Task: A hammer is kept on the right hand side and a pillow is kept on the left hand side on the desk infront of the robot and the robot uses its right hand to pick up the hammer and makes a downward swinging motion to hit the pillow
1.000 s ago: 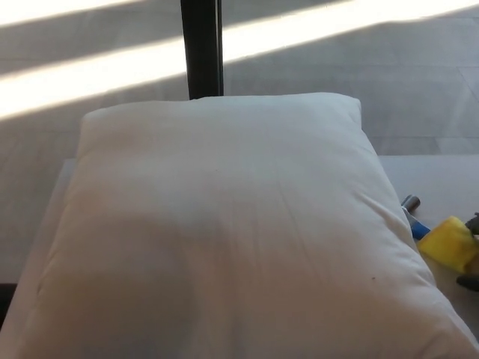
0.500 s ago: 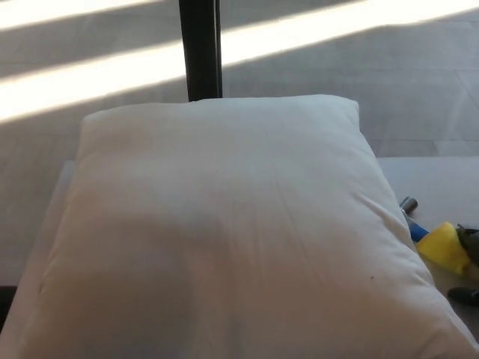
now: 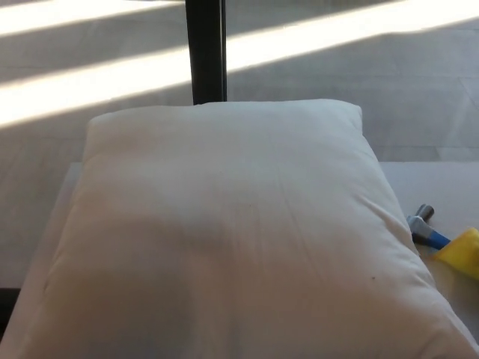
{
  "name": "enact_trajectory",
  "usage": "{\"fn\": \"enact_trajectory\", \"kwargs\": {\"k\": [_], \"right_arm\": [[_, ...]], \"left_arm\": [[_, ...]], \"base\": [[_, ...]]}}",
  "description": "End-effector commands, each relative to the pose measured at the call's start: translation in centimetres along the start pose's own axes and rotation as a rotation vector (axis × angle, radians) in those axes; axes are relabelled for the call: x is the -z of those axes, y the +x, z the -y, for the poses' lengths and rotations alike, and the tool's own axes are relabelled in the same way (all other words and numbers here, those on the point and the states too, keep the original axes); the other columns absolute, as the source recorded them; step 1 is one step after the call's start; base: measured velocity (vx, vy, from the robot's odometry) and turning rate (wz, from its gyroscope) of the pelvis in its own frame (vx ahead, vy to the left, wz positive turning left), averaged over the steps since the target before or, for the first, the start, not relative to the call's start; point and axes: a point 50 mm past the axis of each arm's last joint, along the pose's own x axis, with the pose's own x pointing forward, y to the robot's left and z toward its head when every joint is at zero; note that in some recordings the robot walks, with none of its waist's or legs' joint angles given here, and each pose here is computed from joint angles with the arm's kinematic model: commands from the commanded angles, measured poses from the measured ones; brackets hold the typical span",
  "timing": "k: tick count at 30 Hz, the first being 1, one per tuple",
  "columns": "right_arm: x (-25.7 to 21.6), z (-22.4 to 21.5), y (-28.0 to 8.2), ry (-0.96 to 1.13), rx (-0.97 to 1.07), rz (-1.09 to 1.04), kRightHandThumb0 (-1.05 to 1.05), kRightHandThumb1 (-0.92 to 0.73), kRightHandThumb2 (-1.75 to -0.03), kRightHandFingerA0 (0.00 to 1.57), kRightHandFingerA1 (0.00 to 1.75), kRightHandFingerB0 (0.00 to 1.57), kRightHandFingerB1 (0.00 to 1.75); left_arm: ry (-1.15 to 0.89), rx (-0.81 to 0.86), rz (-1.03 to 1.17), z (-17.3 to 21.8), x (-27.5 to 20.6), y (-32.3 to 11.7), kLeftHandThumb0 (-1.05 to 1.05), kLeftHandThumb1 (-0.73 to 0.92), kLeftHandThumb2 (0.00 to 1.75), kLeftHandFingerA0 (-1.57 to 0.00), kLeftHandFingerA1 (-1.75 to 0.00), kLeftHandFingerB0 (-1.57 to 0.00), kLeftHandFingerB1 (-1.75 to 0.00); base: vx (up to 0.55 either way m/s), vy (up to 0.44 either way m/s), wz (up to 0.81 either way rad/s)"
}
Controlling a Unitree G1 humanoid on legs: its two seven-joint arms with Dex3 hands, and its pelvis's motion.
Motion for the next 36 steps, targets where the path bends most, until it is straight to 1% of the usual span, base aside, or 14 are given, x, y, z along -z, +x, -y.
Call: {"fn": "enact_trajectory", "kwargs": {"k": [1, 7, 8, 9, 10, 13, 14, 16, 19, 21, 22, 24, 27, 36], "right_arm": [[-0.3, -5.0, -2.0, -0.041, -0.097, 0.028, -0.37, -0.85, -0.68, 0.77, 1.70, 0.70, 0.91], [-0.1, -5.2, -2.3, -0.058, -0.057, 0.106, -0.28, -0.76, -0.67, 0.79, 1.60, 0.76, 0.59], [0.0, -5.1, -2.4, -0.065, -0.045, 0.124, -0.27, -0.72, -0.66, 0.82, 1.64, 0.79, 0.80], [0.0, -4.9, -2.5, -0.074, -0.028, 0.153, -0.32, -0.52, -0.94, 1.11, 1.31, 0.79, 0.86], [0.1, -4.7, -2.4, -0.081, -0.024, 0.170, -0.29, -0.69, -0.62, 0.84, 1.70, 0.77, 1.09], [0.2, -4.1, -2.4, -0.064, -0.011, 0.204, -0.30, -0.64, -0.60, 0.83, 1.70, 0.80, 1.16], [0.3, -3.5, -2.2, 0.029, -0.022, 0.201, -0.27, -0.66, -0.67, 0.83, 1.61, 0.73, 0.76], [0.4, -3.2, -2.1, 0.049, -0.031, 0.202, -0.29, -0.71, -0.67, 0.79, 1.44, 0.69, 0.54], [0.9, -2.0, -1.9, 0.200, -0.023, 0.201, -0.28, -0.71, -0.67, 0.85, 1.42, 0.69, 0.57], [1.0, -1.1, -1.8, 0.346, -0.014, 0.210, -0.22, -0.69, -0.69, 0.82, 1.04, 0.69, 0.66], [1.1, -0.3, -1.6, 0.422, -0.016, 0.200, -0.25, -0.62, -0.93, 0.89, 1.51, 0.74, 0.70], [1.5, 1.3, -1.4, 0.506, 0.005, 0.194, -0.27, -0.63, -0.87, 0.92, 1.61, 0.77, 0.75], [2.4, 3.3, -1.2, 0.714, 0.056, 0.157, -0.17, -0.50, -1.14, 0.89, 1.75, 0.79, 1.62], [4.7, 6.3, -0.4, 1.109, 0.160, -0.017, -0.13, -0.60, -1.05, 0.88, 1.75, 0.74, 1.62]], "left_arm": [[-0.004, 0.015, 0.033, -0.2, -0.6, 0.0, -0.55, 0.70, 0.62, -0.71, -0.50, -0.54, -0.45], [-0.006, 0.016, 0.031, -0.3, -0.5, 0.0, -0.55, 0.70, 0.60, -0.69, -0.50, -0.53, -0.44], [-0.005, 0.016, 0.030, -0.4, -0.5, 0.0, -0.54, 0.70, 0.61, -0.67, -0.50, -0.53, -0.44], [-0.003, 0.017, 0.031, -0.4, -0.5, 0.0, -0.54, 0.70, 0.62, -0.69, -0.50, -0.53, -0.44], [-0.003, 0.016, 0.031, -0.4, -0.5, 0.0, -0.54, 0.70, 0.61, -0.70, -0.50, -0.56, -0.45], [-0.004, 0.012, 0.034, -0.3, -0.6, 0.0, -0.56, 0.69, 0.60, -0.71, -0.50, -0.53, -0.44], [-0.011, 0.011, 0.037, -0.3, -0.7, 0.0, -0.55, 0.69, 0.60, -0.70, -0.50, -0.55, -0.45], [-0.014, 0.011, 0.036, -0.3, -0.8, 0.1, -0.55, 0.69, 0.60, -0.71, -0.51, -0.56, -0.46], [-0.016, 0.012, 0.019, -0.3, -0.8, 0.1, -0.53, 0.70, 0.61, -0.67, -0.49, -0.52, -0.44], [-0.020, 0.017, 0.030, -0.3, -0.8, 0.1, -0.54, 0.70, 0.61, -0.70, -0.50, -0.52, -0.44], [-0.023, 0.017, 0.032, -0.3, -0.8, 0.1, -0.55, 0.70, 0.61, -0.68, -0.50, -0.52, -0.44], [-0.028, 0.014, 0.035, -0.2, -0.8, 0.1, -0.55, 0.70, 0.61, -0.69, -0.50, -0.52, -0.45], [-0.017, -0.001, 0.025, -0.5, -0.6, 0.0, -0.53, 0.70, 0.61, -0.69, -0.50, -0.54, -0.44], [-0.003, -0.007, 0.019, -1.0, -0.1, -0.2, -0.56, 0.69, 0.60, -0.73, -0.49, -0.55, -0.45]], "base": [[0.00, 0.000, 0.00], [0.00, 0.000, 0.00], [0.00, 0.000, 0.00], [0.00, 0.000, 0.00], [0.00, 0.000, 0.00], [0.00, 0.000, 0.00], [0.00, 0.000, 0.00], [0.00, 0.000, 0.00], [0.00, 0.000, 0.00], [0.00, 0.000, 0.00], [0.00, 0.000, 0.00], [0.00, 0.000, 0.00], [0.00, 0.000, 0.00], [0.00, 0.000, 0.00]]}}
